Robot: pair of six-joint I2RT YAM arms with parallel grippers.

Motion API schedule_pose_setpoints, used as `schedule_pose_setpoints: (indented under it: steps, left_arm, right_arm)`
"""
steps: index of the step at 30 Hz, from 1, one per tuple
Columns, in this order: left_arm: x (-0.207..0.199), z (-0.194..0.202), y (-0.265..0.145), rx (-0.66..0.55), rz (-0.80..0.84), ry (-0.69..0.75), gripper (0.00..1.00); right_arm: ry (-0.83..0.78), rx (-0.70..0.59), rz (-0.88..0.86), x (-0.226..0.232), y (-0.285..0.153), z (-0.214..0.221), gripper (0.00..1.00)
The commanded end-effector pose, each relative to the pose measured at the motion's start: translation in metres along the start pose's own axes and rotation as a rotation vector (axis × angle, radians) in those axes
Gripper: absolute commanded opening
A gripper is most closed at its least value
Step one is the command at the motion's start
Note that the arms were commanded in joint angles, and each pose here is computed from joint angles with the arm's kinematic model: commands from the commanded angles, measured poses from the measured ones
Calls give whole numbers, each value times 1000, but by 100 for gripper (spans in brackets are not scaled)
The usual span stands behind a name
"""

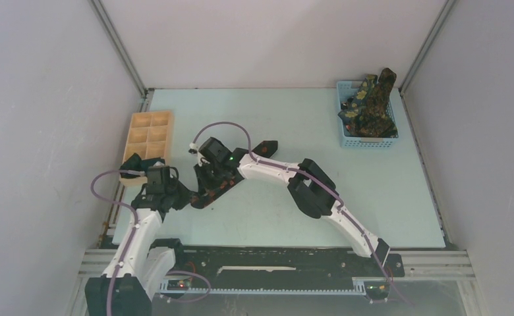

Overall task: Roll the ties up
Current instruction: Roll the tie at the center of the board.

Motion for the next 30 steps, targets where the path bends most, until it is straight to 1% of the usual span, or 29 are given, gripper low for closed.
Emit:
schedule_pose_setpoints:
  steps: [1, 5, 7, 15, 25, 30]
  left_arm:
    - [-28, -18, -8, -48, 104, 40, 0]
    - [-30, -17, -4, -36, 81, 52, 0]
    - [-34, -12, -1, -15, 74, 83, 0]
    - [-45, -9, 8, 7, 24, 139, 0]
    - [-46, -5, 19, 50, -9, 173, 0]
    - [-45, 0, 25, 79, -29, 190, 0]
  right_arm:
    - [-28, 27, -123, 40, 12, 5, 6]
    - [-25, 36, -127, 41, 13, 7, 6]
    - [-22, 45, -119, 40, 14, 10, 6]
    - [15, 51, -95, 24, 11, 15, 6]
    - [40, 52, -80, 9, 5, 18, 5]
    - [11, 24, -53, 9, -5, 11, 5]
Point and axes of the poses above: each gripper's point midway between its finger pads, its own y axis out along the fingers, its own x axis along the line the jaws close on, z = x × y, the point moved 7 cm from there along -y, back along the fingers, and after that the axes turned 8 degrees about -y, right-handed, at the moved point
